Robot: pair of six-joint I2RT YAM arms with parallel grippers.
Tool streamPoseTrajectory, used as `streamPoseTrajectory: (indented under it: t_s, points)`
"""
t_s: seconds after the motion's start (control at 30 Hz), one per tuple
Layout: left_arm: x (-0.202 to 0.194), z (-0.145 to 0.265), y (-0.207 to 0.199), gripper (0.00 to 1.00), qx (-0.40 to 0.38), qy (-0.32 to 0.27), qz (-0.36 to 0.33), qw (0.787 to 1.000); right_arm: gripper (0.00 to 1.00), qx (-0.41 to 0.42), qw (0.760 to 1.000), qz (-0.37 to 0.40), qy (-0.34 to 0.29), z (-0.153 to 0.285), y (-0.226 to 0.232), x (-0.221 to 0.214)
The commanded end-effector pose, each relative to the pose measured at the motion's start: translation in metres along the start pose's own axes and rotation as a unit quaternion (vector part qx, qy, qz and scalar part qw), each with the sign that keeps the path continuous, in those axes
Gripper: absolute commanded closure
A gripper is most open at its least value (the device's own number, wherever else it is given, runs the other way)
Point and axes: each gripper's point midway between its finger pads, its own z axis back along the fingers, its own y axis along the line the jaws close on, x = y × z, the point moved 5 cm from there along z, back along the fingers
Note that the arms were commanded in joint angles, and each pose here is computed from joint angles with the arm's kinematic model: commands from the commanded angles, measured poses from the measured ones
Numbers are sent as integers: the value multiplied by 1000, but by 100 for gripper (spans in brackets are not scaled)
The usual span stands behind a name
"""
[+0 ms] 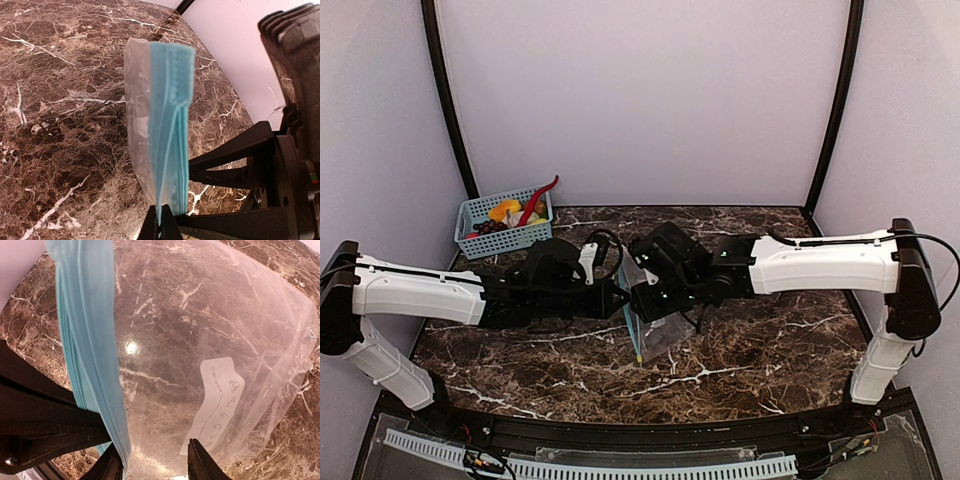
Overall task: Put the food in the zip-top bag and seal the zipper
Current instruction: Open the zipper food storage bag at the center of the board.
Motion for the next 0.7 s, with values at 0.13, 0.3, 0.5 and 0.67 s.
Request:
streamPoseTrajectory:
  t_s: [0.13,0.3,0.5,0.67]
  points:
    - [9,12,-5,99,-12,-15,8,1000,63,-2,1000,-7,-10,-7,6,8]
    - [7,12,-1,99,-3,-11,7,1000,89,-12,1000,-17,-17,-3,2,12]
    - [4,22,33,99,63,-6,16,998,100,-16,999,-32,-19,18,-9,13]
    - [4,31,52,99,79,-7,29,996,100,-11,999,-39,-26,39,-15,17]
